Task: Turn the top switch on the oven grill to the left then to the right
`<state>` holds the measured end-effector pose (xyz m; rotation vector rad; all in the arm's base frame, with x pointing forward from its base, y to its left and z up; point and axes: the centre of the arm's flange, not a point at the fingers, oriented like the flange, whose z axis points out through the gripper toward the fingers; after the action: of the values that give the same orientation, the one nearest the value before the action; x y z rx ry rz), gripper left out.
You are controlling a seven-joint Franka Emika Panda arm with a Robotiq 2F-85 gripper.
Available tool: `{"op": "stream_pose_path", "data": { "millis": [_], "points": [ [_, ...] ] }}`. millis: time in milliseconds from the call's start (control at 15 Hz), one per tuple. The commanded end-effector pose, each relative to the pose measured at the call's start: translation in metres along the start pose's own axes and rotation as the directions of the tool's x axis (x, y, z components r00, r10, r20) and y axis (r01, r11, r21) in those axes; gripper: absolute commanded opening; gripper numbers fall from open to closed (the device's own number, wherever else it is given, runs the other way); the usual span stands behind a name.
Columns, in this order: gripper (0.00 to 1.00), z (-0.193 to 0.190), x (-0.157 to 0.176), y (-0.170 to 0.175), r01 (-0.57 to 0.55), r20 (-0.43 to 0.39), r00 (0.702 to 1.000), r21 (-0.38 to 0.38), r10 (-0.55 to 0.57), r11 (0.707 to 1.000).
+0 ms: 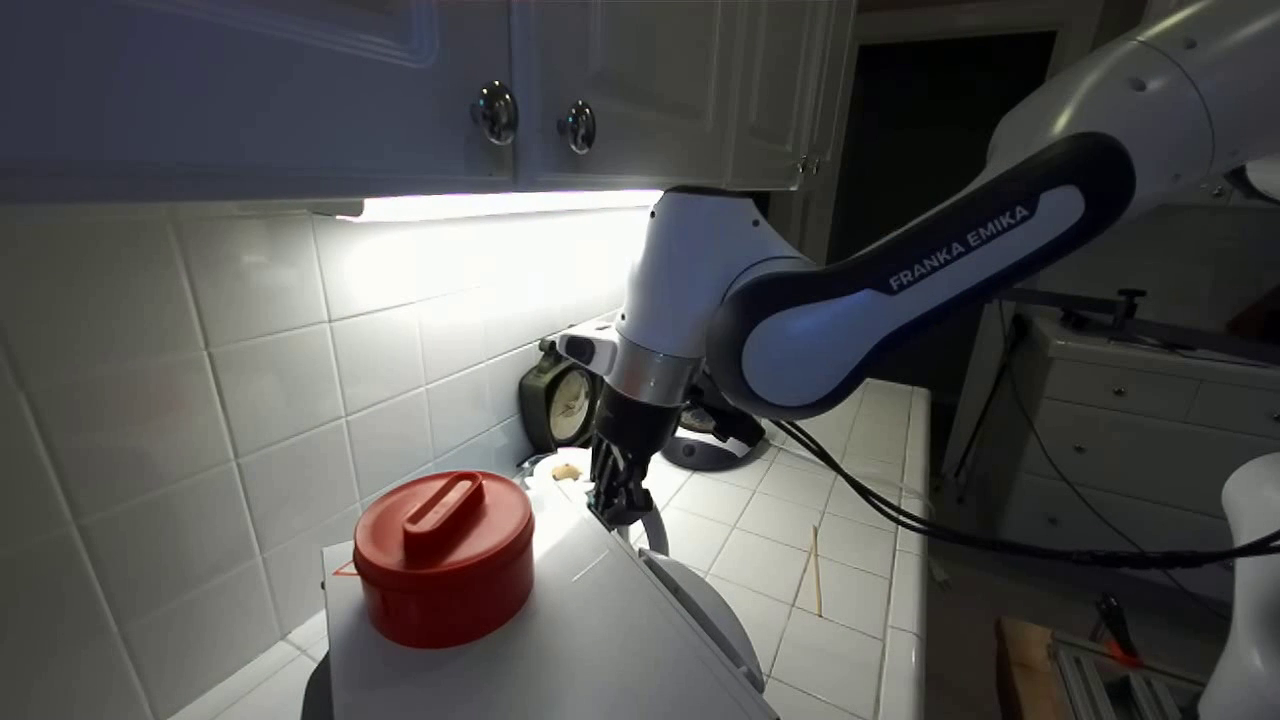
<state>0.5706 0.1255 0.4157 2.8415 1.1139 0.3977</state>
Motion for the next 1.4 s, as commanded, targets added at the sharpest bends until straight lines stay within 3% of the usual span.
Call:
{"op": "stream_pose_path", "data": {
  "millis": [0, 200, 267, 667, 733, 1000, 1133, 1333],
  "points": [
    [0.08, -0.002, 0.005, -0.002, 0.008, 0.024, 1.000, -0.099, -0.006, 0.995],
    [0.09, -0.002, 0.007, -0.006, 0.012, 0.036, 0.999, -0.122, -0.008, 0.993],
    [0.31, -0.002, 0.007, -0.007, 0.010, 0.038, 0.999, -0.127, -0.006, 0.992],
    [0.73, -0.008, 0.007, 0.002, -0.010, 0.028, 0.999, -0.157, 0.014, 0.988],
    [0.75, -0.009, 0.007, 0.003, -0.015, 0.026, 0.999, -0.154, 0.019, 0.988],
    [0.53, -0.011, 0.010, 0.005, -0.026, 0.013, 1.000, -0.137, 0.028, 0.990],
    [0.28, -0.011, 0.012, 0.003, -0.027, 0.009, 1.000, -0.131, 0.028, 0.991],
    [0.20, -0.010, 0.015, -0.001, -0.024, 0.006, 1.000, -0.126, 0.024, 0.992]
  ]
}}
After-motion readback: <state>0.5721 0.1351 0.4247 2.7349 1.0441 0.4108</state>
